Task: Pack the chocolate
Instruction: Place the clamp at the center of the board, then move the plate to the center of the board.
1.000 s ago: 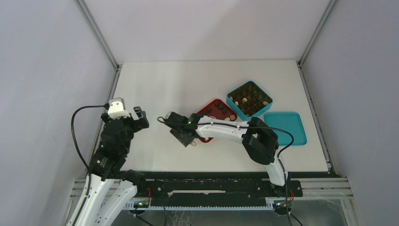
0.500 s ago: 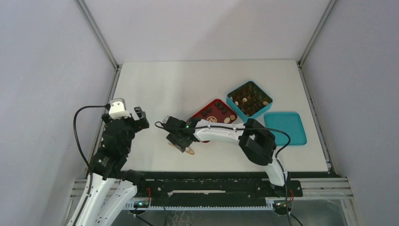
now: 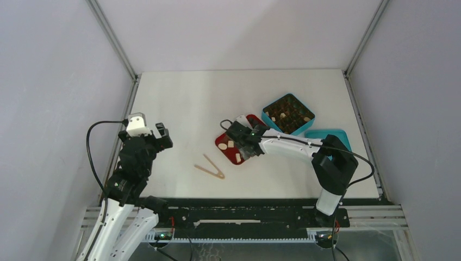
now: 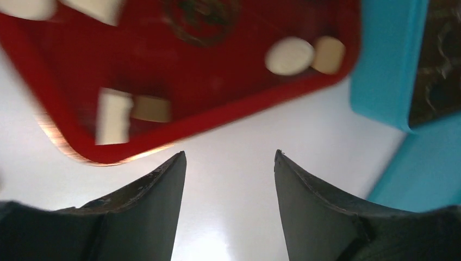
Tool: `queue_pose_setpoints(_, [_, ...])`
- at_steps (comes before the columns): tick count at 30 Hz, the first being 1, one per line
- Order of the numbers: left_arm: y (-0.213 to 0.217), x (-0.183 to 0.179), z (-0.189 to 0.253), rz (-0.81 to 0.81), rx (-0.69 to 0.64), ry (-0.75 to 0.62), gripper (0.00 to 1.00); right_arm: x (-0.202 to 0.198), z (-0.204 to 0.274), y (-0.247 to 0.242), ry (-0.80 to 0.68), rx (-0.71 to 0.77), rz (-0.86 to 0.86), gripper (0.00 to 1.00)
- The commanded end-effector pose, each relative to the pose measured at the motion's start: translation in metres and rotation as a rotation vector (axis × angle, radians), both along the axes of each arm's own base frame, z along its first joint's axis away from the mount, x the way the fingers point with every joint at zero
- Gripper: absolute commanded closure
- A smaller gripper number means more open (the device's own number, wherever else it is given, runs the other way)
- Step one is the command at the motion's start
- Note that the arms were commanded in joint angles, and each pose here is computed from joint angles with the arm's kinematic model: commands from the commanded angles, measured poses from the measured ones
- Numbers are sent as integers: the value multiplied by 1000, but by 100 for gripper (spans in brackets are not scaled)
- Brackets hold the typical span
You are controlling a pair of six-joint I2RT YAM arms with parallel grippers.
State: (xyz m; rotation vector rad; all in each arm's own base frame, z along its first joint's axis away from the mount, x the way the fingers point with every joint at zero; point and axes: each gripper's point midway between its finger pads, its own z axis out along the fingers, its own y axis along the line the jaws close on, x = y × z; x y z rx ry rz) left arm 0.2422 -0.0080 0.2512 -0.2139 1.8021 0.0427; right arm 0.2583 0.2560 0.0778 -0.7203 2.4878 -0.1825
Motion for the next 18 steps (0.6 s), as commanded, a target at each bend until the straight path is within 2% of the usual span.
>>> queue_pose_setpoints(1, [-5, 6, 4, -16, -32, -30, 0, 6, -2, -50, -65, -133, -153, 31])
queue_pose_setpoints(8, [-5, 3, 7, -19, -35, -47, 0, 28, -24, -79, -101, -248, -241, 28])
queue_pose_setpoints(14, [-7, 3, 6, -31, -39, -43, 0, 53, -36, -70, -143, -233, -240, 27])
queue_pose_setpoints(18, [-7, 3, 7, -31, -40, -47, 0, 70, -35, -45, -176, -205, -190, 27])
